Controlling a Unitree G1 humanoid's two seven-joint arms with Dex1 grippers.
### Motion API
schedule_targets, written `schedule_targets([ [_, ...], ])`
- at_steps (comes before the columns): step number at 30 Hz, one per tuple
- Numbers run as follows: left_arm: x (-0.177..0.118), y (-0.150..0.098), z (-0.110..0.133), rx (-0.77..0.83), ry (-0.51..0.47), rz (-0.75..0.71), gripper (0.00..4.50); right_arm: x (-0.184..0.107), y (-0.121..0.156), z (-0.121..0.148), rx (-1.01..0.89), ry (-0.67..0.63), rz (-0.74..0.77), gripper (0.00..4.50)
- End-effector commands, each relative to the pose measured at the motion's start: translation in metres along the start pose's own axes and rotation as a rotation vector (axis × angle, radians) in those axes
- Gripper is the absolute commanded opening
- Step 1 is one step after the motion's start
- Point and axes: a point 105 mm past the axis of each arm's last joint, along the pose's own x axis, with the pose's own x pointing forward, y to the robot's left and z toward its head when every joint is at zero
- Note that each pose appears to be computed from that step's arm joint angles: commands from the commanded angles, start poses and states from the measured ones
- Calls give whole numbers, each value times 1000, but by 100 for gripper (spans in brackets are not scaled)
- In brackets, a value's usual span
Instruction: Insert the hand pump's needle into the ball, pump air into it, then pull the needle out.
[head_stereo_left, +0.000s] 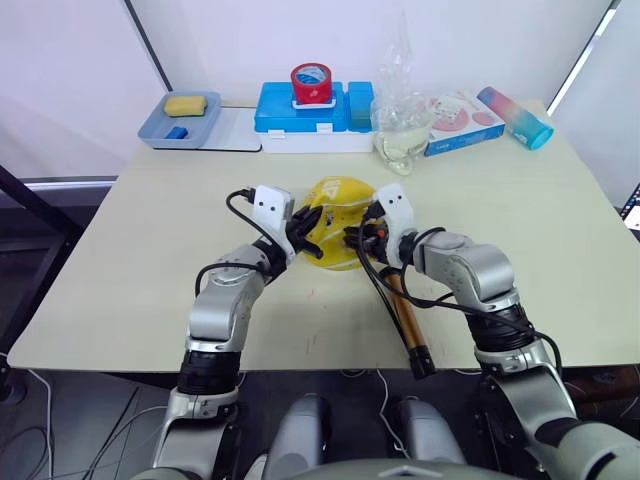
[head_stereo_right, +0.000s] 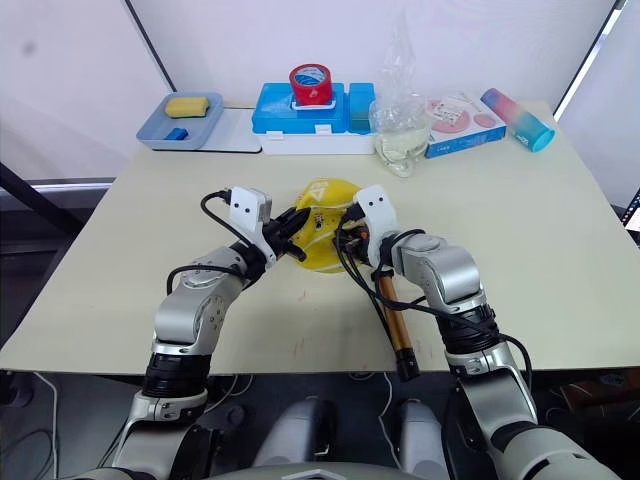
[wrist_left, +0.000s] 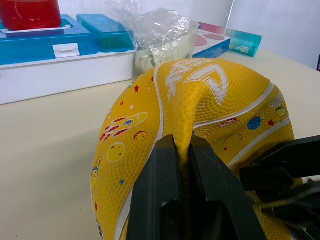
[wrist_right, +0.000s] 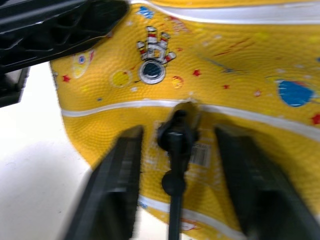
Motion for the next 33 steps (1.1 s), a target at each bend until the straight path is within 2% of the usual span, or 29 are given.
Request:
schedule_targets([
  [1,0,-12,-43,-56,151,-37,0,-2,2,11,-14,-51,5,35],
  [8,1,-13,-43,-55,152,-42,0,1,9,17,-127,-17,-6,36],
  [12,3,-16,-44,-47,167,-73,0,5,11,20,-264,57,-39,36],
  [16,4,-18,-46,-27,182,-88,0,9,10,11,-280,143,-55,36],
  [25,10,-21,-43,-45,172,-98,0,19,10,10,-367,230,-66,36],
  [33,12,-23,-44,-47,174,-107,0,33,12,-2,-362,288,-52,36],
])
